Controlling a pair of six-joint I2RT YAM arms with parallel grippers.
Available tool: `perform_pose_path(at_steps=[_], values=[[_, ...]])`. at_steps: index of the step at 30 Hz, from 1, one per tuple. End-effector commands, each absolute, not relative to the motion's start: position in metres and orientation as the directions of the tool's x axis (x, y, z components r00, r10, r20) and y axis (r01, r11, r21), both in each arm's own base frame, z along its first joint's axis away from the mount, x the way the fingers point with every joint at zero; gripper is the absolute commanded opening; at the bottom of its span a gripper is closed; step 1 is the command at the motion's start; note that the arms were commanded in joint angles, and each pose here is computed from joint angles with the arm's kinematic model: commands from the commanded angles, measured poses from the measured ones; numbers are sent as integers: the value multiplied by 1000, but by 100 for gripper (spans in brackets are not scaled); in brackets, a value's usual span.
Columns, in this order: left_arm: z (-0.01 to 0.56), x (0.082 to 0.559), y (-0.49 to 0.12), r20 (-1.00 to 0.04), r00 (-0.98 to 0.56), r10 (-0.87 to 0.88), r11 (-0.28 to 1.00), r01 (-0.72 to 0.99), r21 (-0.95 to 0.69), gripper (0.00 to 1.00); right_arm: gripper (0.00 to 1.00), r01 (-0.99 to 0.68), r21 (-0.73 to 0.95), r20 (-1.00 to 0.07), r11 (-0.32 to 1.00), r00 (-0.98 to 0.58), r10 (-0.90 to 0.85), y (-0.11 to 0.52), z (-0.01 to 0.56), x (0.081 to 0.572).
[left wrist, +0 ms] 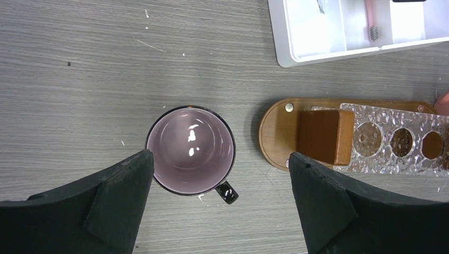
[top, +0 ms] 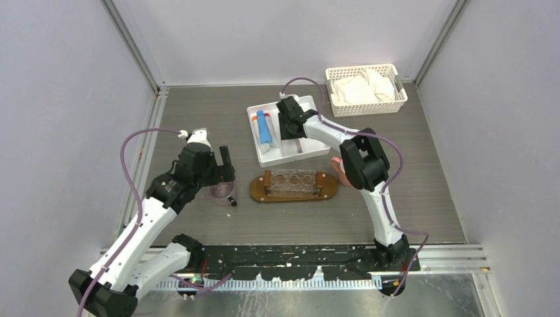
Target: Prepare toiletry sets of a toothbrush and toothpaste on the tray
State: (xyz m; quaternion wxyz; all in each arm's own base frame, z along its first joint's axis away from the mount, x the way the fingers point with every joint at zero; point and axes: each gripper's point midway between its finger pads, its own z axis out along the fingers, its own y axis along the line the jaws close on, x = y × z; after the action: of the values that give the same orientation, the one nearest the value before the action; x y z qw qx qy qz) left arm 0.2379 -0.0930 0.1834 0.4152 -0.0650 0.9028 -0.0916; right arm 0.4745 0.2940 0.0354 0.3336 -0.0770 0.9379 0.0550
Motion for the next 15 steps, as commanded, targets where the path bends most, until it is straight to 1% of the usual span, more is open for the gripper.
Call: perform_pose_path(at_steps=[1, 7, 15], values=[[191, 244, -95, -760, -617, -206, 971, -31, -238, 99, 43, -186, 88, -751, 979, -657, -58, 297, 99, 499], [191, 245, -96, -759, -618, -205, 971, -31, -236, 99, 43, -199, 81, -773, 977, -631, -65, 299, 113, 505], [194, 244, -94, -763, -613, -205, 972, -34, -234, 99, 43, -178, -34, -741, 983, -655, -145, 286, 95, 511]])
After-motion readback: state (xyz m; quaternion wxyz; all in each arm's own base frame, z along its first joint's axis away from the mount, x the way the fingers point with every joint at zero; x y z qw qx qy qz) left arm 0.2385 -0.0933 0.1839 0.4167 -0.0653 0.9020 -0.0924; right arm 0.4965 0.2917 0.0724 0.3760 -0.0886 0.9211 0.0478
